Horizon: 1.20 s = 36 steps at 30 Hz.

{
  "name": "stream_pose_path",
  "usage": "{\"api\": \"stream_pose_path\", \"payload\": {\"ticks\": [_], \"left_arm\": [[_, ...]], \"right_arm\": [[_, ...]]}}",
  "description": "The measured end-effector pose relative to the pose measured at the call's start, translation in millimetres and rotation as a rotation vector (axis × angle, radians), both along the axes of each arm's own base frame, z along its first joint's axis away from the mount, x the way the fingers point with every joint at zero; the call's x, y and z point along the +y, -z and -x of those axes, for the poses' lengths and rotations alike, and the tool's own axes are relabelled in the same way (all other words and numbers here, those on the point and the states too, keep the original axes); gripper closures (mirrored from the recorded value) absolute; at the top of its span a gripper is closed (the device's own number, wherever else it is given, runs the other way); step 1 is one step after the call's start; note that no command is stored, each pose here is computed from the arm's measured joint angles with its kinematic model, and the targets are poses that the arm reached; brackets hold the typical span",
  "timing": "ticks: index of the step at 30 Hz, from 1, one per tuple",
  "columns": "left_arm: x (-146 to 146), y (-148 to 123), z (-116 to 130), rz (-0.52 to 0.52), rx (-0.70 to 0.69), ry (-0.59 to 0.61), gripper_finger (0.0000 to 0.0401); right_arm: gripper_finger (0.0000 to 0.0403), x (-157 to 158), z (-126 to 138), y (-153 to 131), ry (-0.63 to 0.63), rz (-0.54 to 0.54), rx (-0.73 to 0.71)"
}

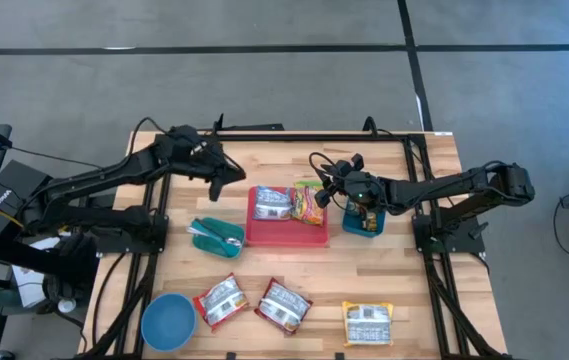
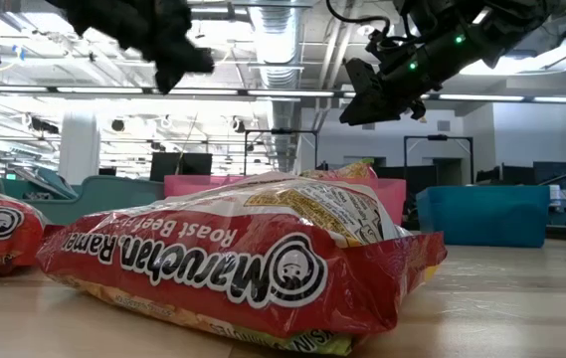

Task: Pick & Place Food Item
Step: Put the red noodle pack into the red bin

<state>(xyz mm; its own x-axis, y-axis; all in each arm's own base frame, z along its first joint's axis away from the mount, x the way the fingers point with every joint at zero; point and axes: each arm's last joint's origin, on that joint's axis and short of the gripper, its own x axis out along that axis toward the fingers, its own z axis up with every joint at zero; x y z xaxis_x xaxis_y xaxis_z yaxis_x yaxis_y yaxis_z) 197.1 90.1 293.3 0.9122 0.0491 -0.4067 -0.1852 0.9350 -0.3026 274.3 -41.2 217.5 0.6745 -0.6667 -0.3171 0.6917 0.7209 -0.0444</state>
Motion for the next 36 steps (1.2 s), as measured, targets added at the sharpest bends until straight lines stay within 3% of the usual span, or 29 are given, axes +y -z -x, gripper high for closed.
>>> {"api": "stream_pose_path", "payload": {"ticks": [8, 13, 24, 36], "left_arm": [[-18, -31, -17, -0.152, -0.339, 0.106, 0.0367], [-39, -24, -23, -0.181, -0.46, 0.199, 0.0368], [-70, 9, -25, -0.137, -0.433, 0.331, 0.0367], [-88, 23, -22, -0.128, -0.469, 0.408, 0.0368]], "right_arm": [[0.0305, 0, 0, 0, 0.0, 0.0, 0.004], [0.0305, 0, 0, 1, -0.006, -0.003, 0.009], [0.0305, 9, -1, 3, -0.241, -0.109, 0.036], [0.0305, 57, -2, -14, -0.6, -0.297, 0.03]]}}
